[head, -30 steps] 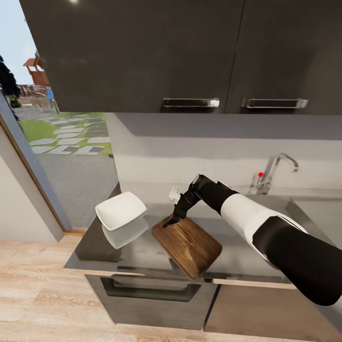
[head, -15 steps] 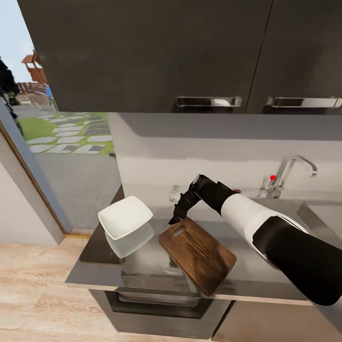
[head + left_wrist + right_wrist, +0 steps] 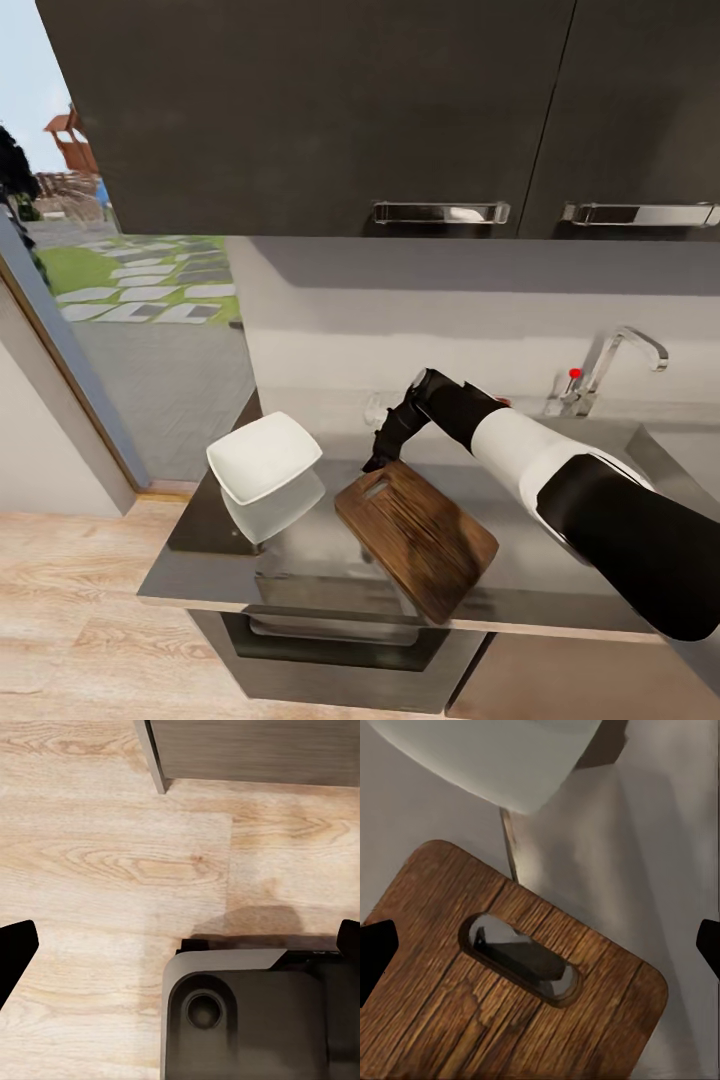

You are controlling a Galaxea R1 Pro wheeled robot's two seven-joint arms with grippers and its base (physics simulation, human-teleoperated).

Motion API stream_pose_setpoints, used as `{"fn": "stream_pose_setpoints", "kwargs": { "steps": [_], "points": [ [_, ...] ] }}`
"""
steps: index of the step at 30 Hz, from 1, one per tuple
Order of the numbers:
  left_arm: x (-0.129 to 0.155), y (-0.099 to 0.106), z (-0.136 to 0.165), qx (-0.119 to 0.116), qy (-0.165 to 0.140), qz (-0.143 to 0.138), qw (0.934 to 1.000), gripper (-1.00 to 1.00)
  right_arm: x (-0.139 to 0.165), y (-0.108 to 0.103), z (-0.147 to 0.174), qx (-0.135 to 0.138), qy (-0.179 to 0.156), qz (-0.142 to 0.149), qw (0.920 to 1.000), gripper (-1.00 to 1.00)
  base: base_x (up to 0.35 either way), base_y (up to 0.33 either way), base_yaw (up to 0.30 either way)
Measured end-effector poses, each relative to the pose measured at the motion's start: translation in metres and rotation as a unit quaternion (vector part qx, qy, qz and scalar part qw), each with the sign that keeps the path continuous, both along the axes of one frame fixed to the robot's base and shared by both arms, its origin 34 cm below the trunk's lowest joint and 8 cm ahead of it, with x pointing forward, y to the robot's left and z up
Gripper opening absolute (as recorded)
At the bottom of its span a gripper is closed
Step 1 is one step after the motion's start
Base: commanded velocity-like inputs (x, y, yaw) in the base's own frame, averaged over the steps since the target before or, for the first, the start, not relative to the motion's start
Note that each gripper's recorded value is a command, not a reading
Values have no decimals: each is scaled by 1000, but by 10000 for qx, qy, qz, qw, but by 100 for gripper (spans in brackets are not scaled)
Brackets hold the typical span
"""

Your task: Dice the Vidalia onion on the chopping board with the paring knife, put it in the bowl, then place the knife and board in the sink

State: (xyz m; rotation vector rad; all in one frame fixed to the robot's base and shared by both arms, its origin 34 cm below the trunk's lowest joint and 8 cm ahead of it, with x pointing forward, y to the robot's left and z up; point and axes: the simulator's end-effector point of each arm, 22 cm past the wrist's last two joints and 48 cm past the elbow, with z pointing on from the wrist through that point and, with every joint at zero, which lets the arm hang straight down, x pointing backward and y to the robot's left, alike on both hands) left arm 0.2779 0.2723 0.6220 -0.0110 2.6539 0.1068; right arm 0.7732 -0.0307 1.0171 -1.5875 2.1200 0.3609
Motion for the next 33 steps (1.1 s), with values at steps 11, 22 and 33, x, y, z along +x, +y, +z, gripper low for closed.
{"fn": "stream_pose_setpoints", "kwargs": {
  "steps": [11, 22, 33],
  "points": [
    [-5, 0, -2, -4, 60, -8, 10000, 100, 7, -27, -3, -74, 7, -183, 9998, 100, 0, 0, 0],
    [-6, 0, -2, -2, 61, -8, 10000, 100, 8, -31, -4, -90, 8, -215, 9997, 100, 20, 0, 0],
    [-6, 0, -2, -1, 61, -8, 10000, 100, 9, -32, -4, -93, 4, -217, 9997, 100, 158, 0, 0]
  ]
}}
